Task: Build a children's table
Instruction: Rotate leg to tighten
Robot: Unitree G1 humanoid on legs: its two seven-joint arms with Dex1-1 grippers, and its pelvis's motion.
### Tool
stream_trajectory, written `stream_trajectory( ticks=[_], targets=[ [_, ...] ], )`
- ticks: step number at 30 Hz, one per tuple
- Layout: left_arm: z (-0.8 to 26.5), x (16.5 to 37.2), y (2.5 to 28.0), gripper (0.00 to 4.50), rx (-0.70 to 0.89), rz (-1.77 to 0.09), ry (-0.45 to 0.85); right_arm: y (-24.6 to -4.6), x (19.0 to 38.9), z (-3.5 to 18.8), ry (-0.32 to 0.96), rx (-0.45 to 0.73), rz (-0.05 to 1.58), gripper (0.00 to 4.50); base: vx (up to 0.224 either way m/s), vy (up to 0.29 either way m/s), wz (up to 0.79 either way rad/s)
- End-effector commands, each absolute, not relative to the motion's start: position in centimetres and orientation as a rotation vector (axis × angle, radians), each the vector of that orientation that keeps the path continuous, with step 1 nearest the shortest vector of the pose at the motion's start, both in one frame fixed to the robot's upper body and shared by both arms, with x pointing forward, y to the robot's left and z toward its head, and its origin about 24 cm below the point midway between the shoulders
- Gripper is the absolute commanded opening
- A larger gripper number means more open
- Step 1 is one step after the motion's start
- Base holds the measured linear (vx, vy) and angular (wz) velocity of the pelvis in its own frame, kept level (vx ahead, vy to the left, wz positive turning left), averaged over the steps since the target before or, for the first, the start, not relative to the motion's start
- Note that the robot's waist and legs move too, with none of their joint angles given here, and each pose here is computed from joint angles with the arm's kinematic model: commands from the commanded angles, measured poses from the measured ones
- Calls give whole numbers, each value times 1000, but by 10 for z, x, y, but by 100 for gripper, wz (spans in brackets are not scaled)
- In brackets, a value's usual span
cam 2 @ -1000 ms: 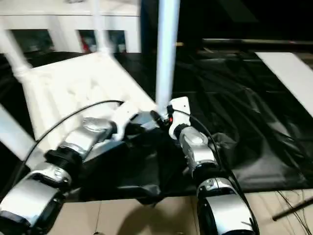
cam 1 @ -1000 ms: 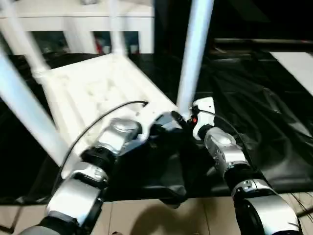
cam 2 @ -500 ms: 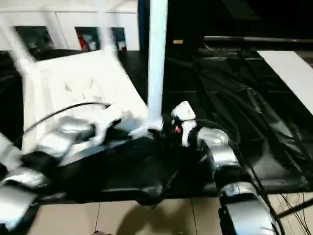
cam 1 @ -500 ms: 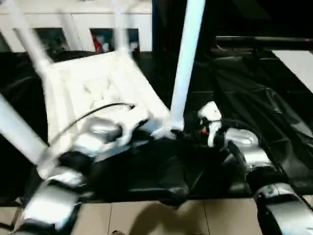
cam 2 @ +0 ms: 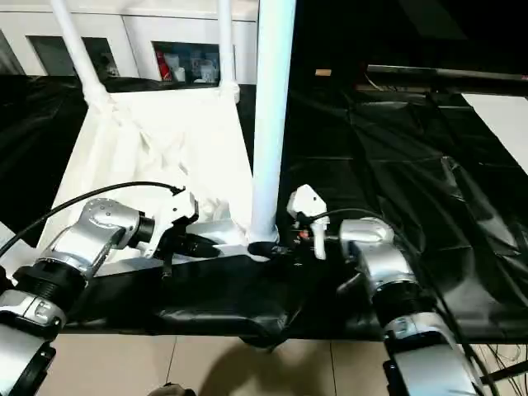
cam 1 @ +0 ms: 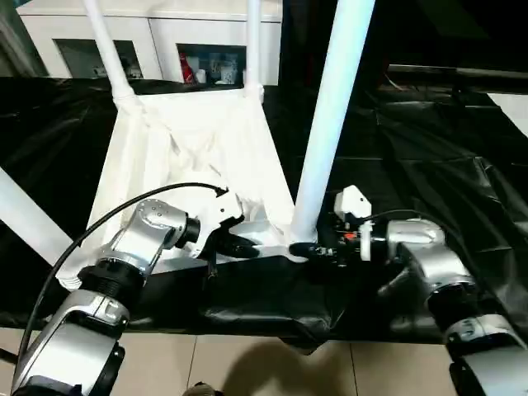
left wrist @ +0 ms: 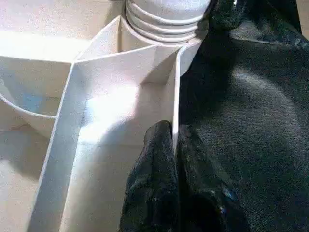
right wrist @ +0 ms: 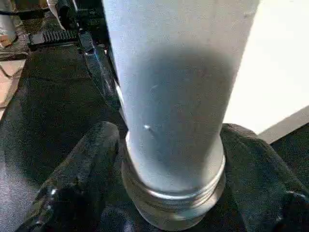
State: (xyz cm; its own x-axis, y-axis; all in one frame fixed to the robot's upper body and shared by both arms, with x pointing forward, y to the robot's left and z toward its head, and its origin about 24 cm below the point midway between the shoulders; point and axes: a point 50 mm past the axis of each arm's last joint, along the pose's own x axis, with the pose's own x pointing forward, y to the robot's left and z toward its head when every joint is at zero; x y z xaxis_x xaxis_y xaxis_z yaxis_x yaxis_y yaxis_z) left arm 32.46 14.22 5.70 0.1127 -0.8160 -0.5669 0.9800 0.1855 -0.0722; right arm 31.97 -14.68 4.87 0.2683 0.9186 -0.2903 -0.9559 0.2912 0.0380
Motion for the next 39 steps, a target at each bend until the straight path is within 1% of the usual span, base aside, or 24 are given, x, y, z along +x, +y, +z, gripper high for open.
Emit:
stream_trajectory(
  ticks=[1, 2, 3, 4, 10, 13, 14, 15, 16, 17, 21, 22, 24, 25, 27, 28, 29, 31, 33, 34, 35, 37, 39],
  targets=[
    [65, 326, 139, 0, 343, -1379, 499, -146, 315, 44, 319, -177, 1316, 293, 0, 0, 0],
    [66, 326, 139, 0, 342, -1381, 500, -147, 315, 44, 319, -175, 1316, 281, 0, 0, 0],
    [66, 325, 139, 0, 341, -1381, 500, -147, 315, 44, 320, -174, 1316, 281, 0, 0, 0],
    [66, 325, 139, 0, 341, -1383, 500, -147, 314, 45, 321, -172, 1319, 270, 0, 0, 0],
    [65, 325, 140, 0, 336, -1384, 503, -146, 312, 42, 330, -151, 1328, 261, 0, 0, 0],
    [62, 326, 137, 0, 326, -1351, 503, -144, 316, 35, 330, -112, 1224, 261, 0, 0, 0],
    [62, 326, 137, 0, 326, -1351, 503, -144, 316, 35, 330, -112, 1224, 260, 0, 0, 0],
    [57, 335, 129, 0, 329, -1217, 496, -142, 330, 22, 342, -66, 926, 260, 0, 0, 0],
    [55, 336, 128, 0, 330, -1194, 496, -142, 332, 19, 347, -54, 874, 260, 0, 0, 0],
    [52, 340, 124, 0, 329, -1120, 499, -141, 337, 13, 364, -28, 720, 259, 0, 0, 0],
    [48, 349, 110, 0, 279, -964, 499, -138, 344, 6, 384, 51, 445, 259, 0, 0, 0],
    [48, 349, 110, 0, 279, -964, 499, -138, 344, 6, 384, 51, 445, 259, 0, 0, 0],
    [47, 355, 99, 0, 250, -870, 493, -132, 348, 6, 380, 105, 317, 259, 0, 0, 0],
    [47, 356, 96, 0, 246, -846, 492, -130, 349, 7, 376, 117, 290, 259, 0, 0, 0],
    [47, 358, 89, 0, 238, -805, 478, -117, 351, 11, 345, 117, 292, 259, 0, 0, 0],
    [47, 358, 84, 0, 245, -807, 469, -104, 352, 16, 312, 92, 363, 259, 0, 0, 0],
    [47, 358, 83, 0, 246, -808, 469, -102, 352, 17, 308, 87, 372, 259, 0, 0, 0],
    [45, 356, 81, 0, 270, -837, 471, -94, 351, 21, 268, 60, 462, 259, 0, 0, 0],
    [44, 354, 81, 0, 273, -859, 477, -92, 349, 24, 240, 84, 542, 259, 0, 0, 0],
    [43, 353, 81, 0, 274, -871, 480, -93, 349, 26, 230, 92, 570, 294, 0, 0, 0],
    [42, 351, 83, 0, 282, -889, 484, -97, 348, 28, 213, 93, 609, 294, 0, 0, 0],
    [42, 350, 85, 0, 289, -913, 487, -102, 348, 31, 199, 81, 642, 331, 0, 0, 0],
    [41, 348, 87, 0, 291, -943, 484, -108, 347, 34, 192, 63, 674, 337, 0, 0, 0]
  ],
)
